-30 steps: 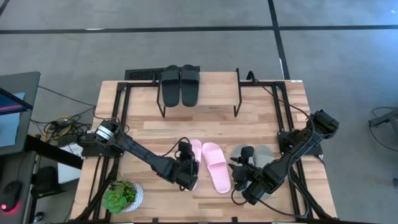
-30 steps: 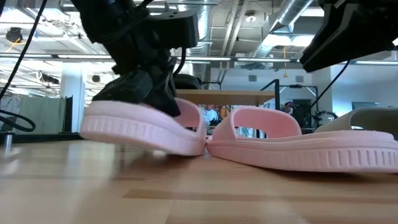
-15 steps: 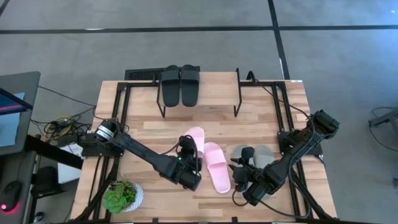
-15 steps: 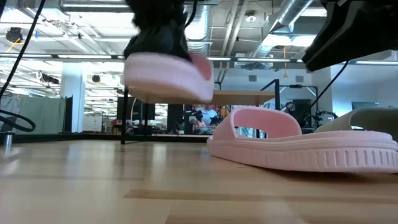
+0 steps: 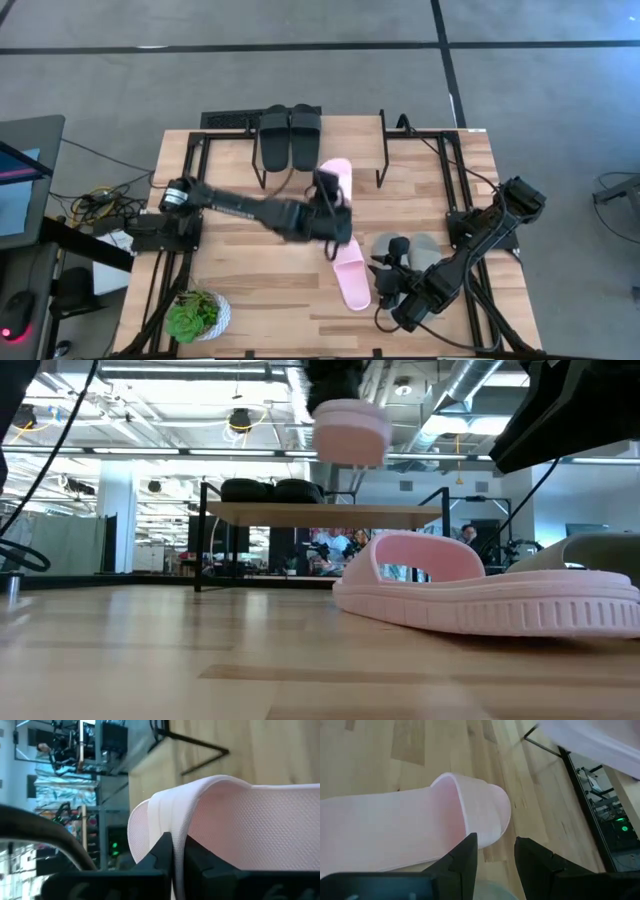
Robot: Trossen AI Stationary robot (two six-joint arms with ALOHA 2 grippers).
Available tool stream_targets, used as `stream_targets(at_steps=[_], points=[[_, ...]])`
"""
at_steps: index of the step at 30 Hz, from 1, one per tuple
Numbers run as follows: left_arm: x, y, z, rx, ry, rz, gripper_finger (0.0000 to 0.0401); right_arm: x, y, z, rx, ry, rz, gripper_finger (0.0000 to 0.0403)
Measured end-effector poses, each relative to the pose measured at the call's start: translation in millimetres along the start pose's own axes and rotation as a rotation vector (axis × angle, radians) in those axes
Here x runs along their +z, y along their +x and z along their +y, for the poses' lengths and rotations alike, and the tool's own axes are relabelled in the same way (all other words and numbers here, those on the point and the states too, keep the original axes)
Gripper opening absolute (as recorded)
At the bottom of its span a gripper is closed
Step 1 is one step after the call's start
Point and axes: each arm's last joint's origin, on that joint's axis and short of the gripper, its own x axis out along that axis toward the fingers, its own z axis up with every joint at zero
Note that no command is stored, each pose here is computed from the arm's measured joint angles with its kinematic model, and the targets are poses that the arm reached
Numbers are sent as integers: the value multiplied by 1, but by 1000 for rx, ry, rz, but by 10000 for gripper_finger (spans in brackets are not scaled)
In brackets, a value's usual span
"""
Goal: Pick and place slides into the shelf
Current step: Put the left pink slide on the shelf
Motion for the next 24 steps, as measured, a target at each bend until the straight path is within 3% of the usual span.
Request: stream_targets(at_steps=[7,15,24], points=[[0,39,69,-20,-65,-119,1,0,0,0,-2,0,3,118],[-23,75,138,-69,-154,-257,0,0,0,0,-3,-1,4,118],[-68,118,180,-132,-334,-275,0,-1,0,-1,-5,-7,8,118]])
